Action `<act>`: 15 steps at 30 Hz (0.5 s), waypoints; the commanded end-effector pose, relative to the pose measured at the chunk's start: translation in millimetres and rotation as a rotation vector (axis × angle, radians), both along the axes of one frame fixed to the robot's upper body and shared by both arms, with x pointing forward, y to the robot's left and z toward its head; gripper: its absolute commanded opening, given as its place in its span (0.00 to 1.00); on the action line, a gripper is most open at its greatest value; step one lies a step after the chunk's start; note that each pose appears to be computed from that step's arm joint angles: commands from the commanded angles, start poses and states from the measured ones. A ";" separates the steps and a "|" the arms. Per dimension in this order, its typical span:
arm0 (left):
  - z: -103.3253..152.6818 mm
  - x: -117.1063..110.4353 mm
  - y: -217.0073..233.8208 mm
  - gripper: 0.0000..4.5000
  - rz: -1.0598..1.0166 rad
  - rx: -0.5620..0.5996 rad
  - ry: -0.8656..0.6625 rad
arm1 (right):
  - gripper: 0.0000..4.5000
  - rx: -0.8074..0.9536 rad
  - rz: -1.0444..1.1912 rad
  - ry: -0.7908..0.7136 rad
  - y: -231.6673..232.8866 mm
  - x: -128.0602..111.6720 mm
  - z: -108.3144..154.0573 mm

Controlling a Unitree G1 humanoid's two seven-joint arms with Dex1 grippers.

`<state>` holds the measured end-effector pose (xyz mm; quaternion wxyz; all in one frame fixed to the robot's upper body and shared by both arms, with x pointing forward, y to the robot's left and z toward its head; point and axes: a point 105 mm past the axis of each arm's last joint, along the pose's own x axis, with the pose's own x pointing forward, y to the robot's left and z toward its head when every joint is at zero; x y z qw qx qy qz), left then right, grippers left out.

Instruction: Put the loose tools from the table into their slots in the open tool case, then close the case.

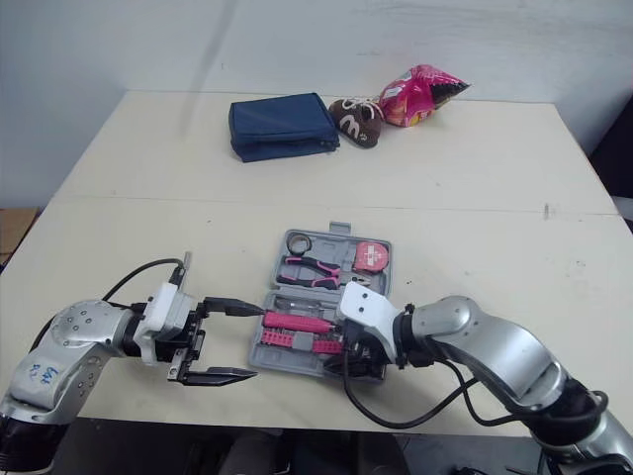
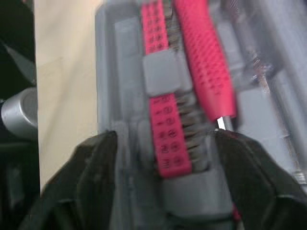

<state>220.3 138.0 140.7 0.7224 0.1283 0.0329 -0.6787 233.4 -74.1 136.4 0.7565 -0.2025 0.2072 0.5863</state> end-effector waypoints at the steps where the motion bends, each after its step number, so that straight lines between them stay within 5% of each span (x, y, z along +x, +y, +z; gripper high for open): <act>1: 7.4 3.1 5.9 1.00 0.018 -0.010 -0.052 | 0.69 0.020 0.060 -0.086 -10.9 -8.5 25.5; 6: 4.2 6.6 7.2 1.00 0.026 -0.011 -0.066 | 0.69 0.152 0.147 -0.136 -12.6 -15.5 33.2; 9: 2.0 8.1 5.3 1.00 0.024 -0.013 -0.077 | 0.53 0.272 0.171 -0.125 -9.9 -16.1 28.4; 13: 1.6 9.6 4.8 1.00 0.022 -0.012 -0.087 | 0.07 0.248 0.161 -0.153 -13.1 -5.3 5.0; 15: 0.7 9.9 6.9 1.00 0.022 -0.004 -0.093 | 0.01 0.184 0.178 -0.163 -15.4 -1.8 -10.1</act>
